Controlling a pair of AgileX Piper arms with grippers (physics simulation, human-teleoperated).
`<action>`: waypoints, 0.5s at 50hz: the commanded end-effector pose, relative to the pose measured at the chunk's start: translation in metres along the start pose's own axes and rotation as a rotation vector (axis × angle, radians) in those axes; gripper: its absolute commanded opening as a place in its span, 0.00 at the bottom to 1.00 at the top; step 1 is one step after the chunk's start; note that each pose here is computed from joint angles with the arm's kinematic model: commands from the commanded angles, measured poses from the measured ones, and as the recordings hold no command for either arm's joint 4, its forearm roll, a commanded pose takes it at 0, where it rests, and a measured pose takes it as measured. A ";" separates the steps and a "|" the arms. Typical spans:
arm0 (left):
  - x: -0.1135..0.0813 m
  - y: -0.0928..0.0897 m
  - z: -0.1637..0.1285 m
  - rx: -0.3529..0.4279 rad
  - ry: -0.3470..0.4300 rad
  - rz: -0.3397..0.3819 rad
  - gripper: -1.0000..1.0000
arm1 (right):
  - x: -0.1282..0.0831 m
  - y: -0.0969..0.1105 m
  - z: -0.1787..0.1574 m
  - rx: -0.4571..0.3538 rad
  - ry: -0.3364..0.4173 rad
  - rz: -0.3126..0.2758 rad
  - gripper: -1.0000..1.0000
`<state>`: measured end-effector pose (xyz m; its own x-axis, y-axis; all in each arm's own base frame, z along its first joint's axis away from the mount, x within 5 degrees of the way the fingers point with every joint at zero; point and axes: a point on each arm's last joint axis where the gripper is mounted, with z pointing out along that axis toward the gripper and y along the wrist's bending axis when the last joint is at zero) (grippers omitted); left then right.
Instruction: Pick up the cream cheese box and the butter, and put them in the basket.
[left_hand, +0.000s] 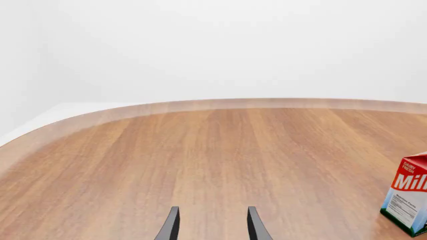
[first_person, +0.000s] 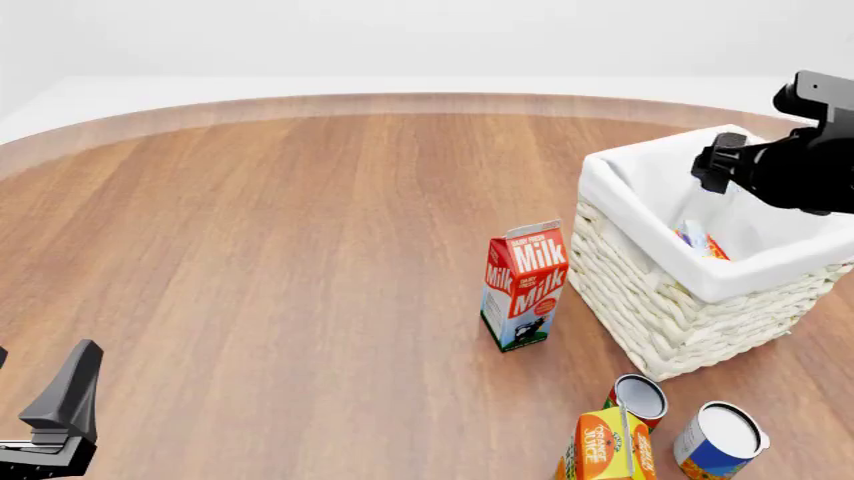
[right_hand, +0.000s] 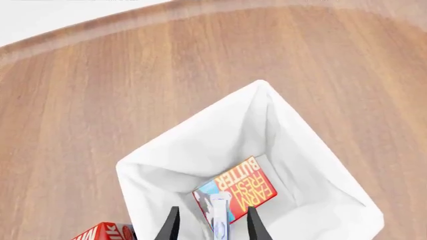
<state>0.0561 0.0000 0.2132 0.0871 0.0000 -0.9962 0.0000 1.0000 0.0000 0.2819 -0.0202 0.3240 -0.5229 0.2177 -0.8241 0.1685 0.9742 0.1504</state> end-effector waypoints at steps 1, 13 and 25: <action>0.000 0.000 0.000 0.000 0.000 0.000 1.00 | -0.001 0.000 -0.001 -0.001 -0.007 -0.002 1.00; 0.000 0.000 0.000 0.000 0.000 0.000 1.00 | -0.013 0.007 -0.021 -0.018 -0.025 -0.020 1.00; 0.000 0.000 0.000 0.000 0.000 0.000 1.00 | -0.027 0.013 -0.048 -0.038 -0.061 -0.044 1.00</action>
<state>0.0561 0.0000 0.2132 0.0871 0.0000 -0.9962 0.0000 1.0000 0.0000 0.2688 -0.0139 0.3528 -0.4967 0.1886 -0.8472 0.1344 0.9810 0.1396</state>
